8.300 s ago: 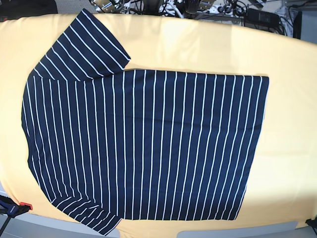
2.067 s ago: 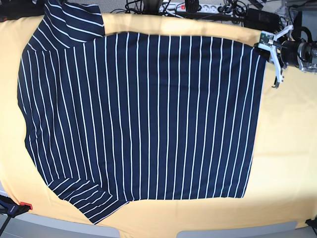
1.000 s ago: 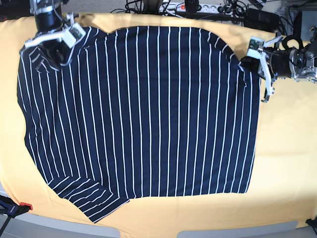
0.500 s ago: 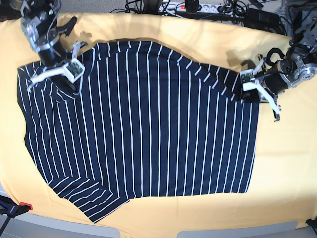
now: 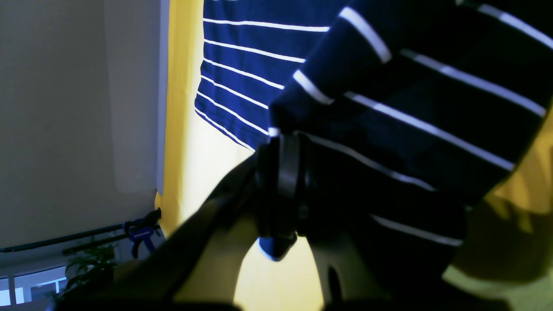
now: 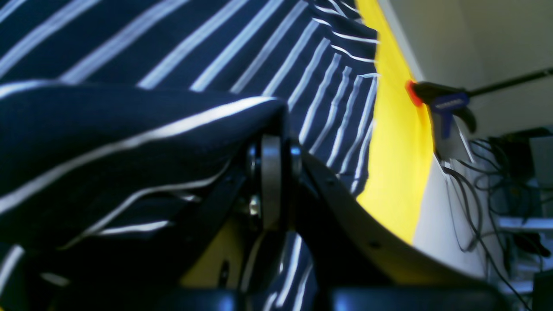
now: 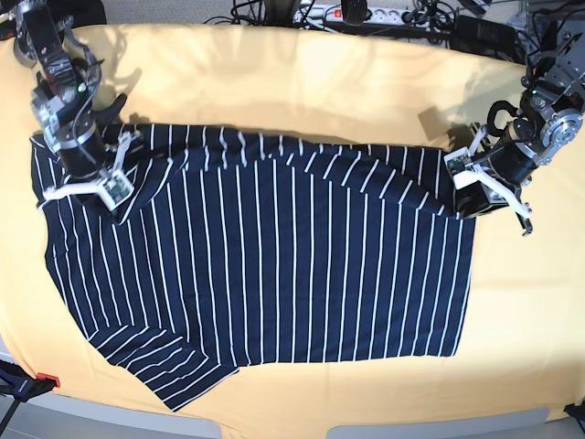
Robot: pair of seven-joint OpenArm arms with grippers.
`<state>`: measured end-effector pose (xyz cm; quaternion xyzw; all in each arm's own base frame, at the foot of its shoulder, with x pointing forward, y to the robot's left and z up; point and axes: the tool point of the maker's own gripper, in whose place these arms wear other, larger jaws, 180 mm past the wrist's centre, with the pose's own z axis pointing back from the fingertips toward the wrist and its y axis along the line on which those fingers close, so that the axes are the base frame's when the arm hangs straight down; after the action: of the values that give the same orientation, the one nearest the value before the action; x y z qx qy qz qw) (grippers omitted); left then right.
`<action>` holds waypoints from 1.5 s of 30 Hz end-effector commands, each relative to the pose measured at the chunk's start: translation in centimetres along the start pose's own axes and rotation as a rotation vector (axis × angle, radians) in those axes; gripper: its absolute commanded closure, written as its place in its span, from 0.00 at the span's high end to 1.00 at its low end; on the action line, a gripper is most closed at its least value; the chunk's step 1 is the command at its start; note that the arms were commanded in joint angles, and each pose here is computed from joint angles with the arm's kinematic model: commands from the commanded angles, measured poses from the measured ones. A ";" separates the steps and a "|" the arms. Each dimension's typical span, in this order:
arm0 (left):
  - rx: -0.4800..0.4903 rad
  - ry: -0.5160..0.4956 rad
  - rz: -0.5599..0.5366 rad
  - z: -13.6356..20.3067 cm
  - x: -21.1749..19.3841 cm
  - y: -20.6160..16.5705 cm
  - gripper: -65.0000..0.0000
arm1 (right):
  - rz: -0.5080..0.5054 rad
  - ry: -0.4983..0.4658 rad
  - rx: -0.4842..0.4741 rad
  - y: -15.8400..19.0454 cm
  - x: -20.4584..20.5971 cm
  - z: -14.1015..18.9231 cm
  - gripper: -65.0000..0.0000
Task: Fold the T-shirt properly
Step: 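Drag the grasped edges with both grippers to straighten the shirt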
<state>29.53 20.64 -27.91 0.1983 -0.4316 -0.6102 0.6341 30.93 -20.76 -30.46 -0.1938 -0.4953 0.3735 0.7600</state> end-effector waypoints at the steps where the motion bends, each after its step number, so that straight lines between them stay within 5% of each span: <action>1: 0.041 -0.003 -0.020 0.3 0.0 1.6 0.00 | 0.018 -0.032 -0.045 -1.7 0.8 -0.2 0.00; 9: 0.040 -0.003 -0.020 0.3 0.0 1.6 0.00 | 0.014 -0.065 -0.129 -5.0 2.3 -1.4 0.00; 17: 0.041 -0.004 -0.020 0.3 0.0 1.6 0.00 | -0.034 -0.091 -0.031 -4.6 3.0 -2.8 0.00; 32: 0.044 0.004 -0.016 -0.1 0.3 1.1 0.01 | -0.049 -0.028 -0.039 -5.2 0.1 -4.5 0.00; 33: 0.051 0.010 -0.034 -0.1 0.2 1.3 0.12 | -0.049 -0.029 -0.041 -5.3 0.1 -4.5 0.06; 36: 0.076 0.010 -0.032 0.0 0.2 1.7 0.51 | -0.067 -0.034 -0.086 -6.1 0.2 -4.4 0.42; 38: 0.150 0.011 0.003 0.1 0.1 3.0 0.67 | -0.089 -0.032 -0.144 -7.1 0.1 -4.3 0.51; 42: 0.385 0.060 0.063 1.2 -0.9 7.1 0.68 | -0.138 0.017 -0.281 -9.5 -1.1 -3.8 0.51; 45: 0.415 0.087 0.081 1.5 -1.5 7.6 0.68 | -0.146 0.078 -0.277 -9.3 -2.1 -3.7 0.51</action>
<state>32.57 23.57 -23.23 0.3183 -0.5148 -0.4762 0.6379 36.50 -27.59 -29.37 -0.2575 -0.5029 0.2364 0.7905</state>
